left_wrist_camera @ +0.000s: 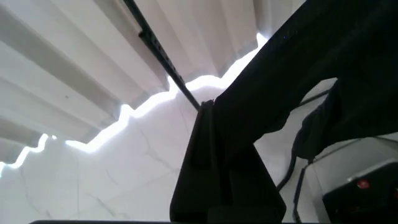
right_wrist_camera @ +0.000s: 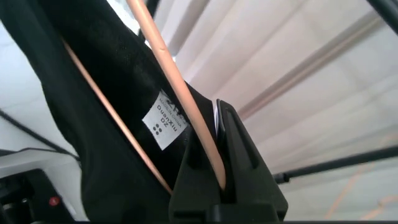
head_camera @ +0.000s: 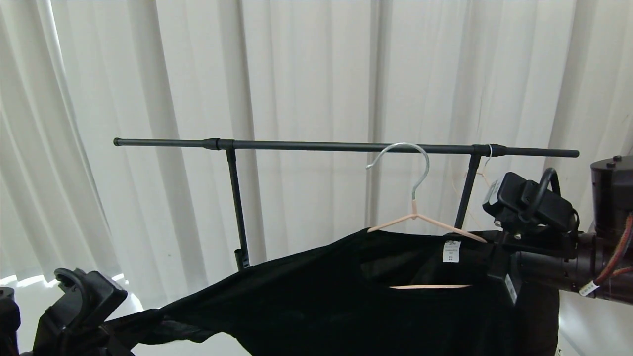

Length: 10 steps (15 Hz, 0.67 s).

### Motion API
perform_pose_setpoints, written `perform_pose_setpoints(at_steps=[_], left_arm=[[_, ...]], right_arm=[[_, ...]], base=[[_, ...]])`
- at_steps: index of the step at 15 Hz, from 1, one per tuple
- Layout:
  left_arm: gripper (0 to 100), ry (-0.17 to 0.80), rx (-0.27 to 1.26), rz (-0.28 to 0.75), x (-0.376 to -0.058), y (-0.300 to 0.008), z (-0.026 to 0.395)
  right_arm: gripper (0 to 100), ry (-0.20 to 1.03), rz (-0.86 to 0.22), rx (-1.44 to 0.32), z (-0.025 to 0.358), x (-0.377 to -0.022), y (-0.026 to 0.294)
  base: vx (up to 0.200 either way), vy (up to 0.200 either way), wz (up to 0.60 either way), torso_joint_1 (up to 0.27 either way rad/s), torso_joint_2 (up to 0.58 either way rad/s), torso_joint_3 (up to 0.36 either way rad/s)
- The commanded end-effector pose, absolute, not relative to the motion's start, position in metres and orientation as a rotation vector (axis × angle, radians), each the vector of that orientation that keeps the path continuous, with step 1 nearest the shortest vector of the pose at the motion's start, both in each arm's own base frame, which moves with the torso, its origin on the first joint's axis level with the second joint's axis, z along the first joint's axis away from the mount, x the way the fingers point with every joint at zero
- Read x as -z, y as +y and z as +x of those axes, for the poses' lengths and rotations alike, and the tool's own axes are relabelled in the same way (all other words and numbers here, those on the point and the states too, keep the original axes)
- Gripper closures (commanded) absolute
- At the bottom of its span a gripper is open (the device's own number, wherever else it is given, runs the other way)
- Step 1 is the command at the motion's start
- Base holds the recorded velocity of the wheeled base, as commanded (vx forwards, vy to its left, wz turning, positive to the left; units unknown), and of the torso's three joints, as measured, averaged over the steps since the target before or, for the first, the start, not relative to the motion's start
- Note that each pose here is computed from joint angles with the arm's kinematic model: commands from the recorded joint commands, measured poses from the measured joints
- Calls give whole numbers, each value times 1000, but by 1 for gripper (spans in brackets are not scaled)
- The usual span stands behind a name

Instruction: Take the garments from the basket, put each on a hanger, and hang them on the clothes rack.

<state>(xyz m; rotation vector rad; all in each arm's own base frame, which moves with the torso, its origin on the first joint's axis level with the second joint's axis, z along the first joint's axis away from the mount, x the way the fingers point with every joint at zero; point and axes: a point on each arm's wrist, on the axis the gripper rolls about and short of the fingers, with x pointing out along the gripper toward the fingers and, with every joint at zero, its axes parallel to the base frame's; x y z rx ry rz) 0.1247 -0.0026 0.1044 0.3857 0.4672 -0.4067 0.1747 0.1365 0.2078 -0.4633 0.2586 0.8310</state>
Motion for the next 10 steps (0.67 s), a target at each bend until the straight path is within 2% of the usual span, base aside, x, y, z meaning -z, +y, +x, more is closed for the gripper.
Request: perform_pose_setpoints(at_steps=[1, 4, 8, 10], left_arm=[[0, 398, 414, 398, -116, -5, 125], [0, 337, 434, 413, -126, -9, 125], [0, 312, 435, 330, -130, -12, 118], [0, 308, 432, 320, -131, -12, 117]], right_arm=[[100, 269, -470, -820, 174, -207, 136], [100, 289, -479, -789, 175, -205, 133], [100, 300, -479, -772, 177, -204, 131], [100, 305, -484, -754, 177, -203, 130]], base=[[0, 0, 0, 0, 0, 0], [0, 0, 0, 0, 0, 0], [0, 0, 0, 0, 0, 0], [0, 0, 0, 0, 0, 0]])
